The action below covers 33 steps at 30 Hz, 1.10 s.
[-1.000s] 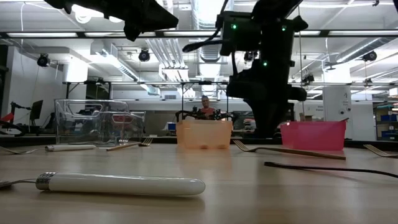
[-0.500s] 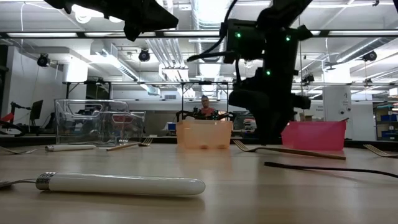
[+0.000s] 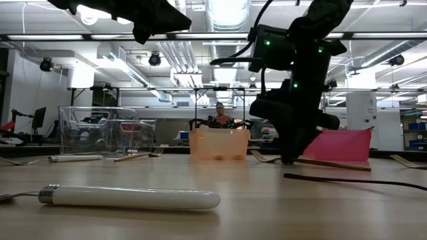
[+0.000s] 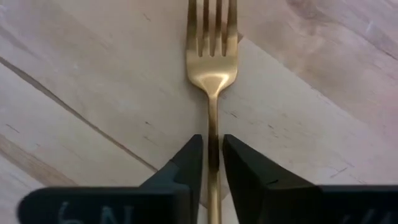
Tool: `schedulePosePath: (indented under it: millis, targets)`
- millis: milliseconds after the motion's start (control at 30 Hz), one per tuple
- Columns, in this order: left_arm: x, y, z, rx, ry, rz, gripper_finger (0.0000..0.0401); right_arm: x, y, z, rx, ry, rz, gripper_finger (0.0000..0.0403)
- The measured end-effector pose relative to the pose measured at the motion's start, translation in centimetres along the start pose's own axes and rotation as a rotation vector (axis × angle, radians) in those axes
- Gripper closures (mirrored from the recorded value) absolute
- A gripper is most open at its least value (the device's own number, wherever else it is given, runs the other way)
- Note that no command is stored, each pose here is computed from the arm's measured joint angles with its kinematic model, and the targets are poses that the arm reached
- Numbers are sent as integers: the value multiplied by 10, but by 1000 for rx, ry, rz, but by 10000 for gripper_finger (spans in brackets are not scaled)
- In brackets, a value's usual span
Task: Sort silverware by color (type)
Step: Put the top center gold fork into the red bin
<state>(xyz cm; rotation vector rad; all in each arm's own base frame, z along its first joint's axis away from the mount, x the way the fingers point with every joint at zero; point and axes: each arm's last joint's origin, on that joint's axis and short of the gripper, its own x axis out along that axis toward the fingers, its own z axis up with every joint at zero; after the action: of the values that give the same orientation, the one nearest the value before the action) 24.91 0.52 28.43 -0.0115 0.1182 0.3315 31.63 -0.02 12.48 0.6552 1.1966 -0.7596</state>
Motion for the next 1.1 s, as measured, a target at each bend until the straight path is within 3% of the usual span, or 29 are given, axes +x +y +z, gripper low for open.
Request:
schedulePosePath:
  millis: [167, 433, 1100]
  targets:
    - [0, 0, 0, 0, -1, 0, 353, 0, 0, 0, 1, 1, 3, 387]
    - [0, 0, 0, 0, -1, 0, 353, -5, 0, 1, 10, -2, 13, 388]
    - [0, 0, 0, 9, -5, 0, 353, -86, -22, 7, 21, -129, 150, 390]
